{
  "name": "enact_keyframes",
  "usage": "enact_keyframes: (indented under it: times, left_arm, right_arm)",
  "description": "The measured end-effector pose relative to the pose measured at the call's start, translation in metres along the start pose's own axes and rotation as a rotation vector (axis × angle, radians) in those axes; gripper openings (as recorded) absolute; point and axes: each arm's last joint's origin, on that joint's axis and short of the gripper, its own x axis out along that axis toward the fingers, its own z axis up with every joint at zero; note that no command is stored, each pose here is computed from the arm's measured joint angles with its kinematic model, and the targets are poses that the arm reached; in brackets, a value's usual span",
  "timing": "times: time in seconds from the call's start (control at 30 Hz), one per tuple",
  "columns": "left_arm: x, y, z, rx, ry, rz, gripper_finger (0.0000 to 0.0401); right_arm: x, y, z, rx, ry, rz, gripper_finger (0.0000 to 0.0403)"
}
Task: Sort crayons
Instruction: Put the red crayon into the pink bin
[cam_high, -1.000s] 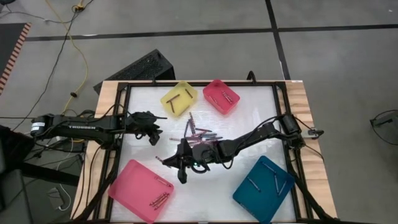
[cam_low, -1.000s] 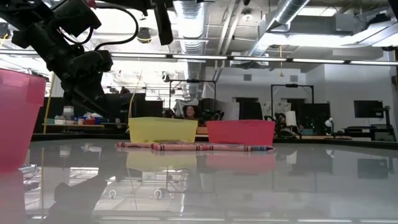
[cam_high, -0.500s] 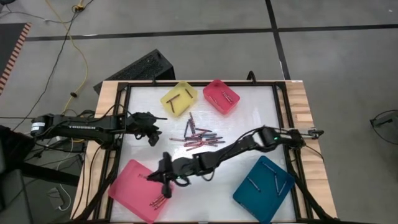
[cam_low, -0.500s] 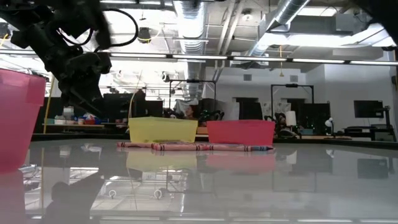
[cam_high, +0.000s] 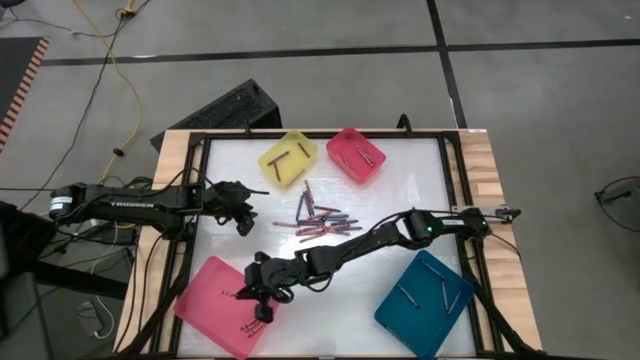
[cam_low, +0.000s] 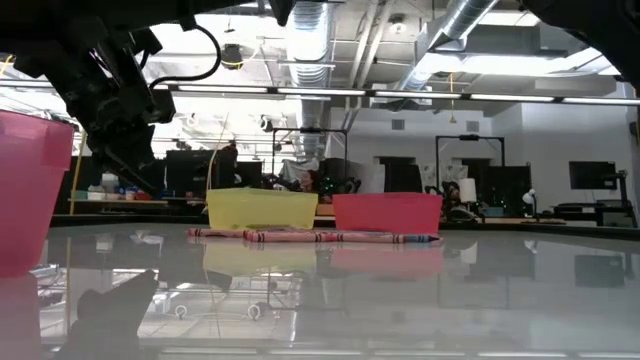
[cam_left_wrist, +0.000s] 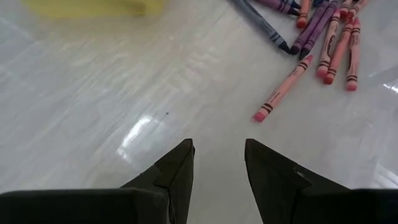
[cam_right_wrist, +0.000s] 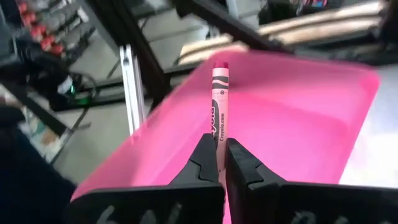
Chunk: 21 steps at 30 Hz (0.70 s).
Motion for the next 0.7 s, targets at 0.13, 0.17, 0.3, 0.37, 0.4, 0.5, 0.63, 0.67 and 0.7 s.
enact_keyframes:
  times: [0.13, 0.17, 0.3, 0.37, 0.4, 0.5, 0.63, 0.67, 0.7]
  left_arm:
    - [0.000, 0.000, 0.000, -0.002, 0.000, 0.000, 0.0133]
    - [0.000, 0.000, 0.000, -0.002, 0.000, 0.000, 0.0133]
    - [0.000, 0.000, 0.000, -0.017, 0.000, 0.000, 0.0133]
    - [0.000, 0.000, 0.000, -0.024, 0.000, 0.000, 0.0133]
    - [0.000, 0.000, 0.000, -0.027, 0.000, 0.000, 0.0133]
    - [0.000, 0.000, 0.000, -0.041, 0.001, 0.000, 0.0133]
    - [0.000, 0.000, 0.000, -0.045, 0.005, 0.003, 0.0133]
    - [0.000, 0.000, -0.001, -0.045, 0.006, 0.003, 0.0133]
    - [0.000, 0.000, -0.001, -0.045, 0.006, 0.003, 0.0133]
  right_arm:
    - [0.000, 0.001, -0.011, -0.001, 0.104, -0.011, 0.0010]
    - [0.000, 0.002, -0.013, -0.002, 0.124, -0.016, 0.0010]
    - [-0.001, 0.004, -0.017, -0.007, 0.152, -0.020, 0.0010]
    - [-0.001, 0.004, -0.018, -0.020, 0.157, -0.020, 0.0011]
    - [-0.001, 0.004, -0.018, -0.029, 0.162, -0.021, 0.0011]
    - [-0.001, 0.004, -0.019, -0.037, 0.167, -0.022, 0.0012]
    - [-0.002, 0.004, -0.023, -0.042, 0.203, -0.032, 0.0020]
    - [-0.002, 0.005, -0.024, -0.041, 0.218, -0.036, 0.0023]
    - [-0.002, 0.004, -0.026, -0.042, 0.228, -0.038, 0.0026]
